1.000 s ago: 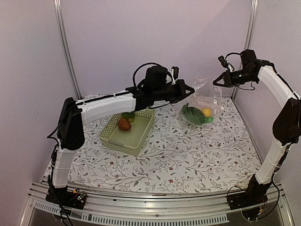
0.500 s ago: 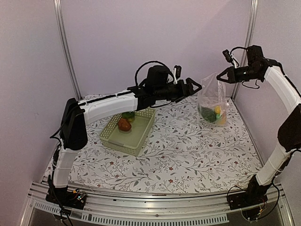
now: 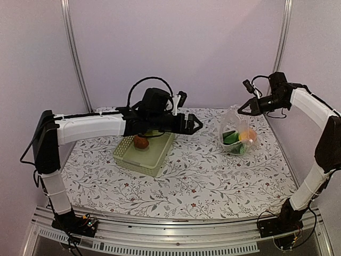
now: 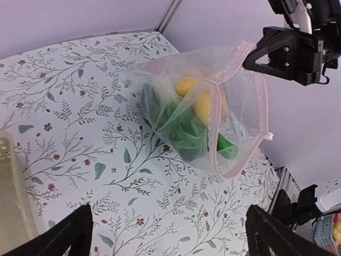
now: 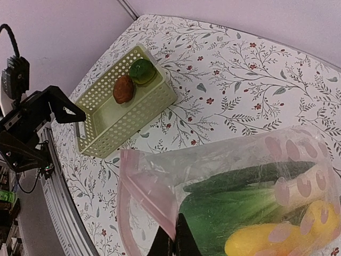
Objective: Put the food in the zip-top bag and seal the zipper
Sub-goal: Adjust the zipper food storage bag at the center of the board, then pick up the fake vegetable from the bin, then place the fake vegetable in the zipper food storage bag, then adjust the zipper food storage bag at the center of the board.
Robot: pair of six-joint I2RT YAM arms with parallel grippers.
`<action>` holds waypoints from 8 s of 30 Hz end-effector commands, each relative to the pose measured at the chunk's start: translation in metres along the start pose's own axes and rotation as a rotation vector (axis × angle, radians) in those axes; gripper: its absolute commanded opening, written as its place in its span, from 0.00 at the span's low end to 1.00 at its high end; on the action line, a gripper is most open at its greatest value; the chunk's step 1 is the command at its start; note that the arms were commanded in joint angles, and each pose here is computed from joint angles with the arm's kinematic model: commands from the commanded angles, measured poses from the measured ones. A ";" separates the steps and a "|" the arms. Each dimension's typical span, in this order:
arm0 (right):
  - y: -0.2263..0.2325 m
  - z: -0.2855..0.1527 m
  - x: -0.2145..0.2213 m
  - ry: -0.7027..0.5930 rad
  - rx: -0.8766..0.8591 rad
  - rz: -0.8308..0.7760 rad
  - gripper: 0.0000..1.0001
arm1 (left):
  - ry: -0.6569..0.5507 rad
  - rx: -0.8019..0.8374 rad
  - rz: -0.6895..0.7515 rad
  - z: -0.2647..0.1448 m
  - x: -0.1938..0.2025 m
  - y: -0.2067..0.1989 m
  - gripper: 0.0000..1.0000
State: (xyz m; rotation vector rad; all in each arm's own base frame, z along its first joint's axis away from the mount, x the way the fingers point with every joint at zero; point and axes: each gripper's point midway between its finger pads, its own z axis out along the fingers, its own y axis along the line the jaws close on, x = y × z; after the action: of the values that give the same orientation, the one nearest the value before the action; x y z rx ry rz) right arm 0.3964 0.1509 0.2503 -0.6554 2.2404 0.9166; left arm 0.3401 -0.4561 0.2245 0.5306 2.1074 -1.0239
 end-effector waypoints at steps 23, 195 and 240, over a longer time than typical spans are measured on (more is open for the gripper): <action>0.018 -0.008 -0.002 -0.042 -0.031 -0.075 0.00 | -0.078 -0.816 -0.388 -0.106 0.032 0.240 0.85; 0.034 -0.004 -0.017 -0.036 -0.045 -0.072 0.00 | -0.072 -0.074 -0.212 0.070 0.008 -0.047 0.69; 0.010 -0.072 -0.087 -0.177 0.204 -0.136 0.00 | -0.010 0.237 -0.281 0.097 -0.029 -0.088 0.00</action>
State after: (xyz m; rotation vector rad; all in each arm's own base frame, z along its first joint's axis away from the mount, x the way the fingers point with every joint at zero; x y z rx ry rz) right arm 0.4157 0.1253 0.3244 -0.6103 2.1416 0.7020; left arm 0.3433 -0.5856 0.2278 0.3138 2.1553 -1.4453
